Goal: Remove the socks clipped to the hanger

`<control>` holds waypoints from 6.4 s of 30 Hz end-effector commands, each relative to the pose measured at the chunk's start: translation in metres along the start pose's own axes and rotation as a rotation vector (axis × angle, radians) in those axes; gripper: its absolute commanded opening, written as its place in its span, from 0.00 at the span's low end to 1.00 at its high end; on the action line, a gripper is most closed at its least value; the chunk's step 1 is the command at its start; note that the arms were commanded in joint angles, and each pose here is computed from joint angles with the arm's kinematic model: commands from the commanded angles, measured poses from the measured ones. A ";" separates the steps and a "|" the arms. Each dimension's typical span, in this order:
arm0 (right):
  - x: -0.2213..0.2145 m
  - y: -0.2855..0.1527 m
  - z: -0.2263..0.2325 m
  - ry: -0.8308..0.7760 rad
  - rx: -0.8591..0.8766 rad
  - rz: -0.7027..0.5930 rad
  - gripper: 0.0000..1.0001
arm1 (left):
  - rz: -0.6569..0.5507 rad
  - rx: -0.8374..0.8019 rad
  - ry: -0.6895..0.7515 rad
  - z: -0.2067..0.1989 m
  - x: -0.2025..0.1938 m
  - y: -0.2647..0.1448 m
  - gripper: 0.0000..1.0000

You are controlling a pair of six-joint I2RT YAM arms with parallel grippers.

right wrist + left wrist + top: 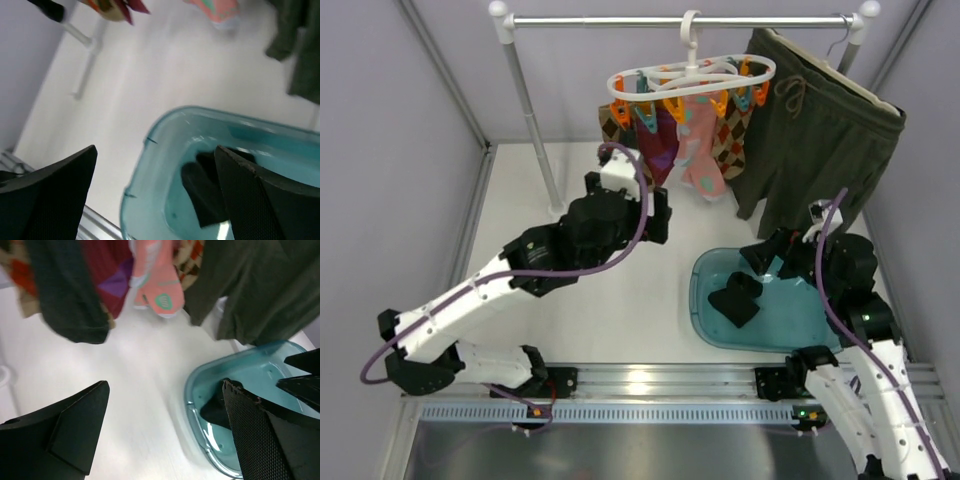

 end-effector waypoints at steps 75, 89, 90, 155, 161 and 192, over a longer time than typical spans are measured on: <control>0.101 0.127 0.227 -0.394 0.413 -0.590 0.00 | -0.343 0.328 -0.084 0.062 0.174 0.056 0.04; -0.028 0.025 0.060 -0.374 -0.087 0.205 0.00 | -0.273 0.242 -0.130 0.063 0.150 0.033 0.89; -0.035 0.021 0.054 -0.367 -0.116 0.237 0.00 | -0.257 0.249 -0.127 0.067 0.142 0.032 0.98; 0.189 -0.083 0.153 -0.198 0.427 -0.455 0.99 | -0.455 -0.042 -0.038 0.024 -0.003 0.041 0.00; 0.205 -0.089 0.146 -0.240 0.353 -0.429 0.99 | -0.415 0.021 0.085 -0.024 -0.025 0.064 0.00; 0.241 0.017 0.165 -0.702 -0.455 -0.160 0.65 | -0.390 0.236 0.509 -0.099 -0.052 0.151 0.00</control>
Point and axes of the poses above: each gripper's point midway between its finger pads, its own y axis out along the fingers, its own z axis along the line the jaws close on, x = y × z, the point moved 3 cm from there along -y, back along the fingers, and after that the axes turned 12 degrees about -y, right-handed, at the moved point
